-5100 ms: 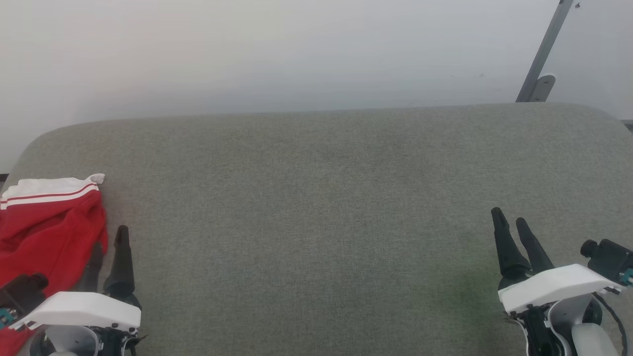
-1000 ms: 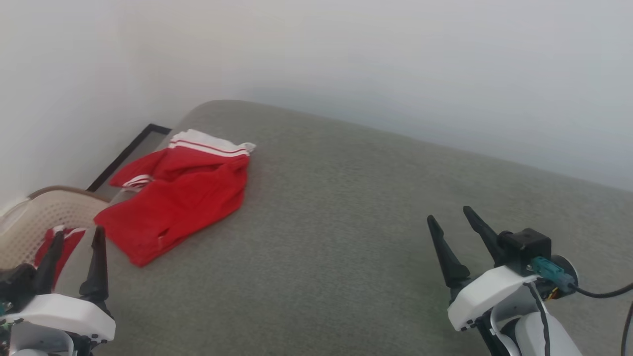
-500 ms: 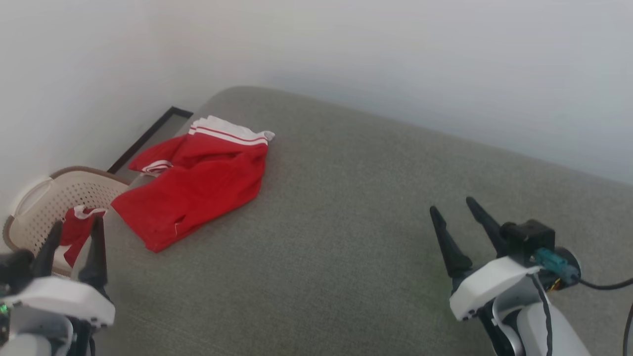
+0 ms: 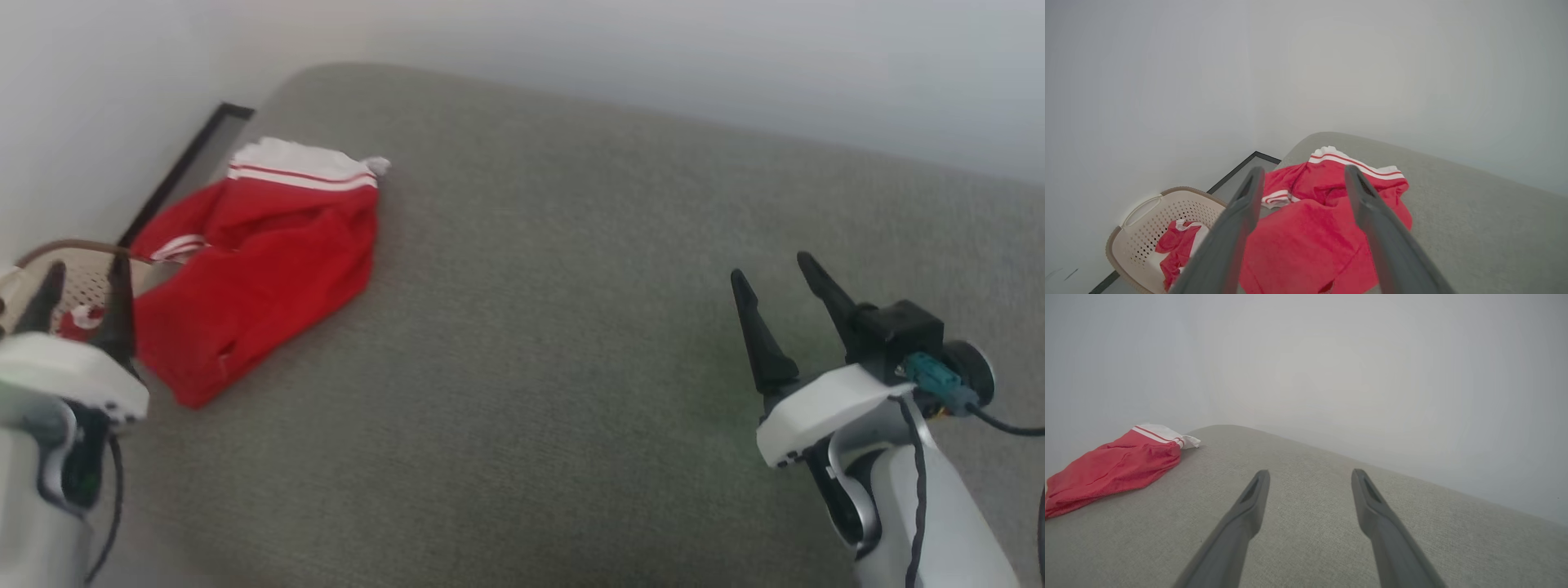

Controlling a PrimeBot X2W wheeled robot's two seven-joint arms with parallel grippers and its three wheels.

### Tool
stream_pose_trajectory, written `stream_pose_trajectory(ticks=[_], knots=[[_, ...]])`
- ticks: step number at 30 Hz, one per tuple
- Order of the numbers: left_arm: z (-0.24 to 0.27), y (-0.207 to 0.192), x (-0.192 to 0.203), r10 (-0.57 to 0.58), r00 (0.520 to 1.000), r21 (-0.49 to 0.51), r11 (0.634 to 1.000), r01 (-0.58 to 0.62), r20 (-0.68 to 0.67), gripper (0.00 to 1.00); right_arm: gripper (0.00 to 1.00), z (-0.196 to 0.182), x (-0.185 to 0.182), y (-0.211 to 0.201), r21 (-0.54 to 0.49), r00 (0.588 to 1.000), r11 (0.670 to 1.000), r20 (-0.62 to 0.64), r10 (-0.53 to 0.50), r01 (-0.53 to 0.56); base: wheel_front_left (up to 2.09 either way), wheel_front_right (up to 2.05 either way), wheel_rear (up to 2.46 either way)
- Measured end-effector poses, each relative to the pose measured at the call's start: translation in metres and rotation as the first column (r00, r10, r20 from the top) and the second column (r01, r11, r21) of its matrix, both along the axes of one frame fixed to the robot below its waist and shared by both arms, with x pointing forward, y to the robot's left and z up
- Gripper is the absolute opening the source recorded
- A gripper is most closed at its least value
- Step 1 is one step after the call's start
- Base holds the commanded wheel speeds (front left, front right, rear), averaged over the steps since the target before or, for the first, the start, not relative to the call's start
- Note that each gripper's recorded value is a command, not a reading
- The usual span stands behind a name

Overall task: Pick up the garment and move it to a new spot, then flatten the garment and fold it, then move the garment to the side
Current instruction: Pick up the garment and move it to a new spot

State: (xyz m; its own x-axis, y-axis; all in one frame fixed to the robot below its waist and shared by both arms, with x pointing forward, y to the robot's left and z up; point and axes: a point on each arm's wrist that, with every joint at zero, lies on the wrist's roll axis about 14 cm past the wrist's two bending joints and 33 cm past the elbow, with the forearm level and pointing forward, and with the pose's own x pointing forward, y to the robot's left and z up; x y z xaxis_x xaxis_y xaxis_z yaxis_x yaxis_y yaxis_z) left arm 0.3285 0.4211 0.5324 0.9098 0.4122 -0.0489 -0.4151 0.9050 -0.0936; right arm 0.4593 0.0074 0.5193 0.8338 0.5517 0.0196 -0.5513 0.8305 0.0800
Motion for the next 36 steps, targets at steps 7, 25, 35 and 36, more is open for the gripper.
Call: stream_pose_trajectory(ticks=[7, 25, 35, 36], knots=[[-0.017, 0.006, 0.059, -0.030, 0.995, -0.018, 0.999, 0.028, -0.095, 1.00, 1.00, -0.021, 0.021, -0.013, -0.028, 0.999, 0.999, -0.031, -0.040, 0.040, 0.00, 0.00, 0.00], [-0.161, -0.007, 0.116, -0.127, 0.771, -0.298, 0.951, -0.085, -0.625, 1.00, 1.00, -0.091, 0.054, -0.045, -0.147, 0.982, 0.984, -0.141, -0.125, 0.104, 0.00, 0.00, 0.00], [-0.183, -0.011, 0.111, -0.173, 0.640, -0.338, 0.930, -0.144, -0.748, 1.00, 1.00, -0.099, 0.059, -0.046, -0.172, 0.980, 0.980, -0.152, -0.128, 0.101, 0.00, 0.00, 0.00], [-0.184, -0.009, 0.111, -0.168, 0.639, -0.334, 0.931, -0.147, -0.751, 1.00, 1.00, -0.099, 0.059, -0.046, -0.172, 0.980, 0.980, -0.152, -0.128, 0.102, 0.00, 0.00, 0.00]])
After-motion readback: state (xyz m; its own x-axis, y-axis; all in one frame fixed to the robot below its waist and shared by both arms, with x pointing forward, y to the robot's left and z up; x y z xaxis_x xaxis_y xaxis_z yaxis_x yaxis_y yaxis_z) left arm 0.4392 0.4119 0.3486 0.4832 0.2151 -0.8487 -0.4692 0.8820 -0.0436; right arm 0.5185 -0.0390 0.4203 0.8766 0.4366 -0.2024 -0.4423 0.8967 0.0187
